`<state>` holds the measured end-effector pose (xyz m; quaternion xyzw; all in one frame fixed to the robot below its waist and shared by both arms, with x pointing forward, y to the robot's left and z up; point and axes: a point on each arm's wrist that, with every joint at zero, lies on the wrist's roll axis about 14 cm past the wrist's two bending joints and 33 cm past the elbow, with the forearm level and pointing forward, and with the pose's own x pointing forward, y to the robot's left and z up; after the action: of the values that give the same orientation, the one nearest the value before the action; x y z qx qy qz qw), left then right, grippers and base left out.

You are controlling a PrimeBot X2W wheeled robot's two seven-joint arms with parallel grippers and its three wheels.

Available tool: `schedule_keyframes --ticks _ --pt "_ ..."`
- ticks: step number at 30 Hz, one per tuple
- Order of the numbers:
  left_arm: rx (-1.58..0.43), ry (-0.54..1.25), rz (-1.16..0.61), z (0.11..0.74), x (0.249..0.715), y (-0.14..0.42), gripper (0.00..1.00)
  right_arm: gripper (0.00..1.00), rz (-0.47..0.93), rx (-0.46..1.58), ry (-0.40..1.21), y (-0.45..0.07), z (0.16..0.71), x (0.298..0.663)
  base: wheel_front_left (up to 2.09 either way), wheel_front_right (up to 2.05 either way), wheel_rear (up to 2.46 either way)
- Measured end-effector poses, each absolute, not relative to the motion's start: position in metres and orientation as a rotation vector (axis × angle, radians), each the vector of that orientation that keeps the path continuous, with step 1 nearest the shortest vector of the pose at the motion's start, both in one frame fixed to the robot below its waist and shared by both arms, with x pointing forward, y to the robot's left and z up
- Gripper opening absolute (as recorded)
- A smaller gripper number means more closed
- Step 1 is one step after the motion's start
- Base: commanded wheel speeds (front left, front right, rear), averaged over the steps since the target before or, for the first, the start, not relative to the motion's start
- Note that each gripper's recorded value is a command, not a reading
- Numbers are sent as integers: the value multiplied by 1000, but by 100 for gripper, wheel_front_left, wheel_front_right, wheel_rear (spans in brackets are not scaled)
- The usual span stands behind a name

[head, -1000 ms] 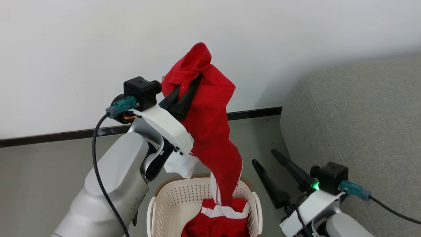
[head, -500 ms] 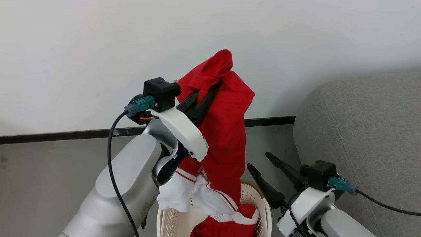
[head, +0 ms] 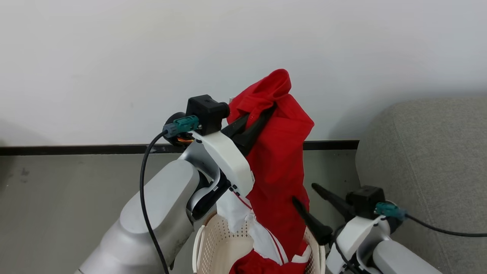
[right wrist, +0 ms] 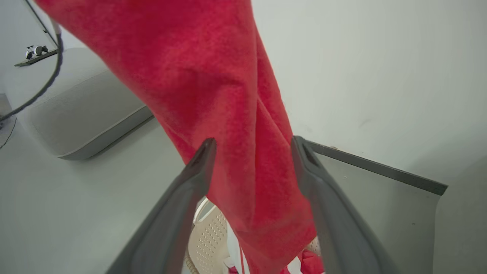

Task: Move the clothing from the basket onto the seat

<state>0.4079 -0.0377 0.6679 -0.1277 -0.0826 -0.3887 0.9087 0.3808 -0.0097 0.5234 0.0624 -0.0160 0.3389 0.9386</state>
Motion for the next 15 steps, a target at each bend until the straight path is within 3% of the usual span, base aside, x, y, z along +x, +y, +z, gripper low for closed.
schedule_keyframes --ticks 6,15 --pt "-267 -153 -822 668 400 -39 0 100 802 119 39 21 505 364 0 0 0" --pt "-295 -136 -867 669 386 -45 0 100 878 57 42 47 506 372 0 0 0"
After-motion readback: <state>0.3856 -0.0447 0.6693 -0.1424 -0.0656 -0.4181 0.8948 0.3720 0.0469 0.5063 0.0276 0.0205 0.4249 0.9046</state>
